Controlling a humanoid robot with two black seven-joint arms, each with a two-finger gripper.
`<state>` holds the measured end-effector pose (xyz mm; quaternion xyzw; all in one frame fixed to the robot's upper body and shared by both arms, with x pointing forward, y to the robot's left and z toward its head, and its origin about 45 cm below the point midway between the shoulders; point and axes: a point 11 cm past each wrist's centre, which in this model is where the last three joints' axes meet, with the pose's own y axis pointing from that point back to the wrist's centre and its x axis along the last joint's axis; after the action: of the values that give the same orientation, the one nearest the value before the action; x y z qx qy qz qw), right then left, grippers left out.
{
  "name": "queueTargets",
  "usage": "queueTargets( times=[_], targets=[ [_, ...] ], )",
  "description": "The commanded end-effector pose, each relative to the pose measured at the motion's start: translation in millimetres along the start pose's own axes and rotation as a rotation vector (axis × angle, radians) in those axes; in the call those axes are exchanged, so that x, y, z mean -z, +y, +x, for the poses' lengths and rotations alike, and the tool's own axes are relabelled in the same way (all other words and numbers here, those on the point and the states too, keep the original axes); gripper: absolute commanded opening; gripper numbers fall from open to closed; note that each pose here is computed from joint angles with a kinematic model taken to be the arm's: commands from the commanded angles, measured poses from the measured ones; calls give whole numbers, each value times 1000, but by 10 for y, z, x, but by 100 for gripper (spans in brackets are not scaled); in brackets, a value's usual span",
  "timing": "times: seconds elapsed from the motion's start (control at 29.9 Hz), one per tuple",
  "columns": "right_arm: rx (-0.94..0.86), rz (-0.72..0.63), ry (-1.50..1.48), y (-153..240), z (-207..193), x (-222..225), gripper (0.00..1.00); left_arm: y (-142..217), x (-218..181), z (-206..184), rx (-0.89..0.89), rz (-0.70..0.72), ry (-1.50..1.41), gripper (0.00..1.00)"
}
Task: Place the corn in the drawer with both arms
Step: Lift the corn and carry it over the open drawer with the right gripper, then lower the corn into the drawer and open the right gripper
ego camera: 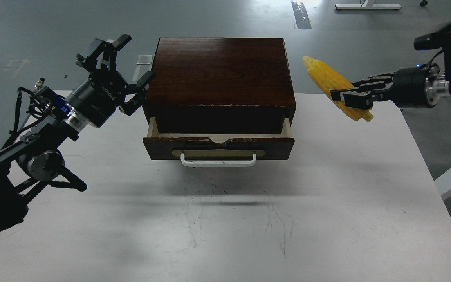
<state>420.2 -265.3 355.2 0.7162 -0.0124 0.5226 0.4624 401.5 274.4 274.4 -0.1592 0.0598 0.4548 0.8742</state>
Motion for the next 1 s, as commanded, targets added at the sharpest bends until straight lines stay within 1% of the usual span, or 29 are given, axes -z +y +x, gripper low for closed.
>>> queueTargets(
  times=[0.0, 0.17, 0.27, 0.4, 0.53, 0.74, 0.84, 0.97],
  targets=[
    [31, 34, 114, -164, 281, 234, 44, -2, 2, -3, 1, 0, 1, 99],
    [77, 88, 264, -413, 575, 617, 44, -5, 6, -8, 1, -1, 2, 99],
    [98, 98, 371, -522, 684, 782, 43, -6, 1, -6, 1, -2, 2, 99],
    [124, 136, 492, -721, 736, 1043, 42, -2, -10, 4, -1, -3, -1, 99],
    [137, 183, 585, -919, 682, 1252, 42, 1, -14, 8, -1, -3, -2, 99],
    [143, 205, 711, -1064, 616, 1351, 42, 3, -35, 22, -5, -6, -6, 99],
    [108, 210, 731, -1097, 631, 1336, 43, 5, -39, 26, -7, -8, -5, 99],
    [111, 216, 732, -1135, 585, 1331, 44, 17, -28, 31, -10, -7, -3, 99]
  ],
)
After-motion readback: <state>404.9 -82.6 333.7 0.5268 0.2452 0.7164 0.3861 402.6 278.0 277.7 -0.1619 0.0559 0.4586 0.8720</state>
